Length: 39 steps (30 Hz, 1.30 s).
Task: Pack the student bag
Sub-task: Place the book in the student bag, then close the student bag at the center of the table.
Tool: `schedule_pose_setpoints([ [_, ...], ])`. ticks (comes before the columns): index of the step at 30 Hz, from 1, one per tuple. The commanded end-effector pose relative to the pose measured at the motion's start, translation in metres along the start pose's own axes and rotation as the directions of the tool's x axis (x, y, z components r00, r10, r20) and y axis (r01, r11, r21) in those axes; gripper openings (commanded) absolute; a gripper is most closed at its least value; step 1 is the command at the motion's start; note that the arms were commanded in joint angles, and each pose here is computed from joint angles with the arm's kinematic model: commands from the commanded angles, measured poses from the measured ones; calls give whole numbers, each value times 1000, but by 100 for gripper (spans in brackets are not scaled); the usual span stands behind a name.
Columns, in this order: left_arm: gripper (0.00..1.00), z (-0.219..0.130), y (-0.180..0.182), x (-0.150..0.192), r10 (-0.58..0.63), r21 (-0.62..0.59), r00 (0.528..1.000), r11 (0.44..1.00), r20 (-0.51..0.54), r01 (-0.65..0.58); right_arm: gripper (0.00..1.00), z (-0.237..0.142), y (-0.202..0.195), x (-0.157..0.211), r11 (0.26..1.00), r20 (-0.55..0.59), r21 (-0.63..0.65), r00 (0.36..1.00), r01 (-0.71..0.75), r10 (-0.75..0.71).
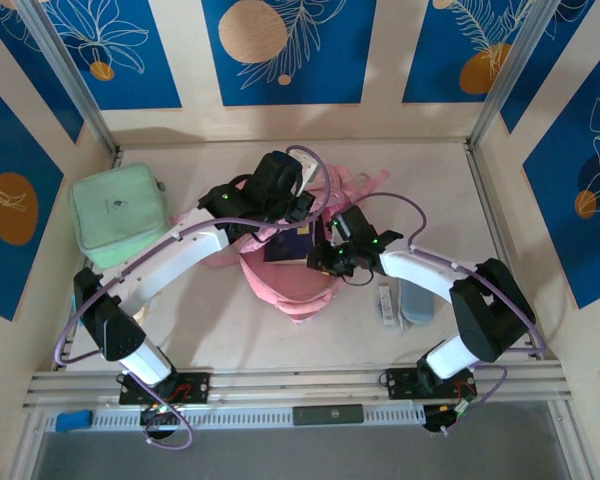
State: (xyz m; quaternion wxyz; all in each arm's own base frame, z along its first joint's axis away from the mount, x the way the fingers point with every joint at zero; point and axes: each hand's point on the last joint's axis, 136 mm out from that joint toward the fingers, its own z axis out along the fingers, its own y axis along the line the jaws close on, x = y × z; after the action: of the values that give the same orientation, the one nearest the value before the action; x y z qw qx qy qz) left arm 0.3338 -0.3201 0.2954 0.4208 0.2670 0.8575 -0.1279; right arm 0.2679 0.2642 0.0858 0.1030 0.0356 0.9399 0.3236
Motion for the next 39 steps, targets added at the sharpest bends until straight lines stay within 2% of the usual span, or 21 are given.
schedule_pose_setpoints([
  [1,0,-27,1,-41,-63,29,985,998,158,59,18,18,-8,11,999,-30,27,999,-23,24],
  [6,0,-36,-4,-43,-74,65,983,996,166,64,7,46,6,-23,1000,58,-26,998,3,-1],
  [11,0,-49,-17,-45,-96,147,980,987,177,70,6,54,29,-68,993,198,-106,979,61,-40],
  [17,0,-38,-2,-28,-85,50,987,996,136,79,6,41,30,-94,992,271,-99,961,80,-50],
  [22,0,-21,-6,-20,-93,54,991,995,99,88,12,29,22,-70,985,222,-111,969,135,-108],
  [25,0,-11,-10,-14,-98,67,992,993,73,94,18,6,32,-44,959,196,-197,967,201,-163],
  [28,0,2,-22,-1,-101,111,994,989,31,97,22,-22,23,-24,965,190,-167,967,204,-171],
  [31,0,15,-32,22,-114,139,993,983,-37,118,26,-50,-2,-8,987,196,-87,974,133,-114],
  [34,6,22,-41,52,-110,148,987,981,-114,126,30,-78,-31,2,1000,194,5,981,28,-29],
  [35,12,23,-42,62,-125,154,983,977,-133,145,31,-86,-38,5,1000,194,18,981,3,-6],
  [37,34,21,-46,78,-148,179,977,968,-157,175,34,-97,-42,9,1000,183,8,983,-20,18],
  [39,45,12,-43,91,-186,183,969,959,-162,214,39,-104,-42,16,1000,164,4,986,-30,29],
])
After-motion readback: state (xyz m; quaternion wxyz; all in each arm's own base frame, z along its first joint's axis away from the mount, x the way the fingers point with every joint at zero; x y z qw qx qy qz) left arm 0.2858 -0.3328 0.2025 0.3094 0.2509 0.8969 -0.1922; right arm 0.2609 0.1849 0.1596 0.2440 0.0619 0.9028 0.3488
